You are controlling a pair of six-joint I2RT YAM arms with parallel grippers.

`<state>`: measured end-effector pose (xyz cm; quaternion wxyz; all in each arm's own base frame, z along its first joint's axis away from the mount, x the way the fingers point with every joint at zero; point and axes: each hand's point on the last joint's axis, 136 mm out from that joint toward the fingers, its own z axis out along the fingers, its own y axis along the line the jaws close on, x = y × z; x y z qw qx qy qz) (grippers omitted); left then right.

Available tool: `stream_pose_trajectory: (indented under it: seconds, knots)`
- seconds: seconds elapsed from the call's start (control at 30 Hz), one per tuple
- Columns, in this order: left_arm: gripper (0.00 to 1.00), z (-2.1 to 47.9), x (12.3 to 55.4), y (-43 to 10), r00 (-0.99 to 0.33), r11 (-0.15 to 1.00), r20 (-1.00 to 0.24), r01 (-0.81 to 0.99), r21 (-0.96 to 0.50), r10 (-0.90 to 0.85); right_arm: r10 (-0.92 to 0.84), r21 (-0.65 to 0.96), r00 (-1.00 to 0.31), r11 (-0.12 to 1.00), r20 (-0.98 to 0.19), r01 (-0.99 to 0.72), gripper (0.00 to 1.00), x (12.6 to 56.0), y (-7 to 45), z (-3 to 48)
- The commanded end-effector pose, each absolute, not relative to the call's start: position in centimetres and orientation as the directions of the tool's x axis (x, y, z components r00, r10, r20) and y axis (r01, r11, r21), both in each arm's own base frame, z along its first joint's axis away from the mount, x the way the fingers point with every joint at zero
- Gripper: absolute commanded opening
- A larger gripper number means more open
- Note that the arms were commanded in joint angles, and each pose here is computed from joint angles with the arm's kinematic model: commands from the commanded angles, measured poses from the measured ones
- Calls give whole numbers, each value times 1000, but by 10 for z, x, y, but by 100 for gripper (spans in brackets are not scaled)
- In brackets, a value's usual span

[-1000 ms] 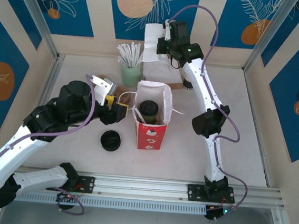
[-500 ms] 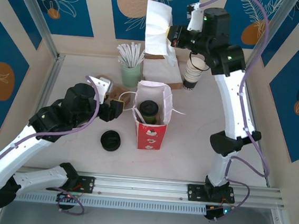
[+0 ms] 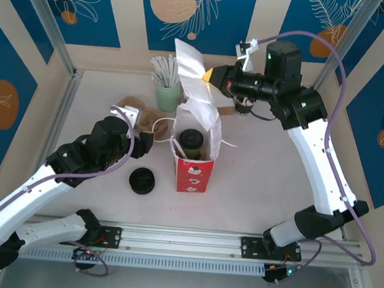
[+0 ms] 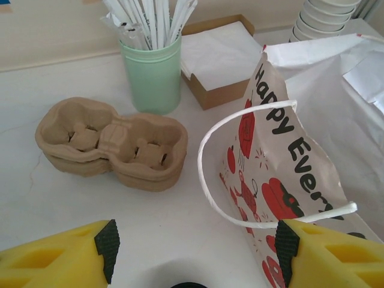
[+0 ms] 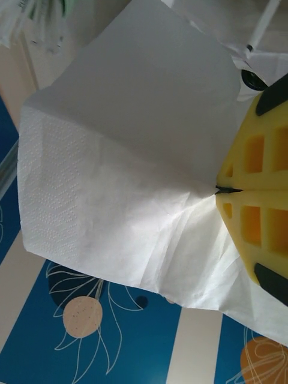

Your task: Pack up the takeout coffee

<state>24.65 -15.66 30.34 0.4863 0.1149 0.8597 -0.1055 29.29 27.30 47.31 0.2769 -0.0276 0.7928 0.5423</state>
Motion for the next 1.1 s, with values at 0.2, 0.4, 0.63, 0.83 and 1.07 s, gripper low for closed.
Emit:
stream_pose_trajectory:
  seconds: [0.2, 0.4, 0.63, 0.83, 1.07]
  knots:
    - [71, 316, 245, -151, -452, 954, -890, 291, -75, 68, 291, 877, -857, 369, -424, -308, 0, 262, 277, 455]
    - [72, 311, 245, -149, -456, 957, -888, 280, -73, 66, 308, 872, -862, 415, -403, -259, 0, 268, 278, 418]
    - [72, 304, 244, -149, -471, 958, -880, 275, -85, 57, 317, 844, -870, 504, -377, -182, 0, 280, 275, 368]
    - [72, 301, 242, -149, -477, 957, -877, 275, -90, 54, 308, 769, -861, 624, -404, -138, 0, 284, 266, 327]
    - [72, 298, 242, -150, -486, 956, -872, 276, -99, 50, 219, 618, -845, 770, -489, -158, 0, 284, 263, 292]
